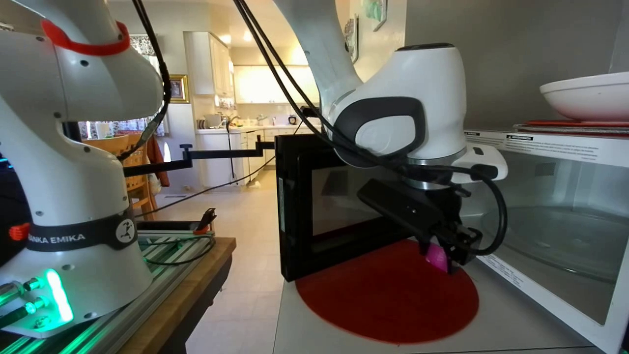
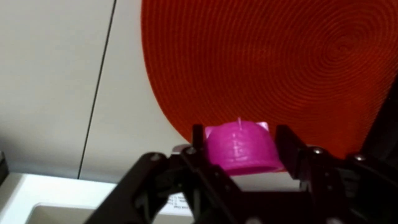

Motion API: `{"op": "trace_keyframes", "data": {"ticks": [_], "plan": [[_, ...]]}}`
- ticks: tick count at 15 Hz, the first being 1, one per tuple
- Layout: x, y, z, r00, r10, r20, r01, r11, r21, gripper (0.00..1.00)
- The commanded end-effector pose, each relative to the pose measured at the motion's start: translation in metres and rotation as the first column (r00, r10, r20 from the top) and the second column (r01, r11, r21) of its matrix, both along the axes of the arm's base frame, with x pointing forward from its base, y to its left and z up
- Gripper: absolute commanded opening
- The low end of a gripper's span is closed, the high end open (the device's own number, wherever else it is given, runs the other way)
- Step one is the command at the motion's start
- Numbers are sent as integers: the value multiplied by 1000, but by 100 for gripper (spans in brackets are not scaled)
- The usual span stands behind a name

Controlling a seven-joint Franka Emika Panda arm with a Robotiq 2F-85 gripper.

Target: Take the pink vessel out of the microwave and put it on the countertop.

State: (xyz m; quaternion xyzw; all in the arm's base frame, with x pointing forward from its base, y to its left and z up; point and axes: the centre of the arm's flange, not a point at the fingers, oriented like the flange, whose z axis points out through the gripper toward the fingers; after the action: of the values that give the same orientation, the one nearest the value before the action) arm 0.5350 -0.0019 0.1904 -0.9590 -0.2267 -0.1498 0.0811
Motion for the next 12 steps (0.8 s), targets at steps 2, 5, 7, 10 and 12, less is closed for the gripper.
{"op": "trace_keyframes", "data": {"ticks": [2,5,7,10,12], "plan": [[-16,2,-18,1000,-15,-24,14,999,-33,35],[-18,6,-24,999,-28,-41,26,999,-39,85],[-15,9,-24,999,-34,-42,33,998,-44,98],[-13,11,-21,998,-37,-43,34,998,-58,100],[-11,10,-13,998,-38,-39,35,997,-72,100]]}}
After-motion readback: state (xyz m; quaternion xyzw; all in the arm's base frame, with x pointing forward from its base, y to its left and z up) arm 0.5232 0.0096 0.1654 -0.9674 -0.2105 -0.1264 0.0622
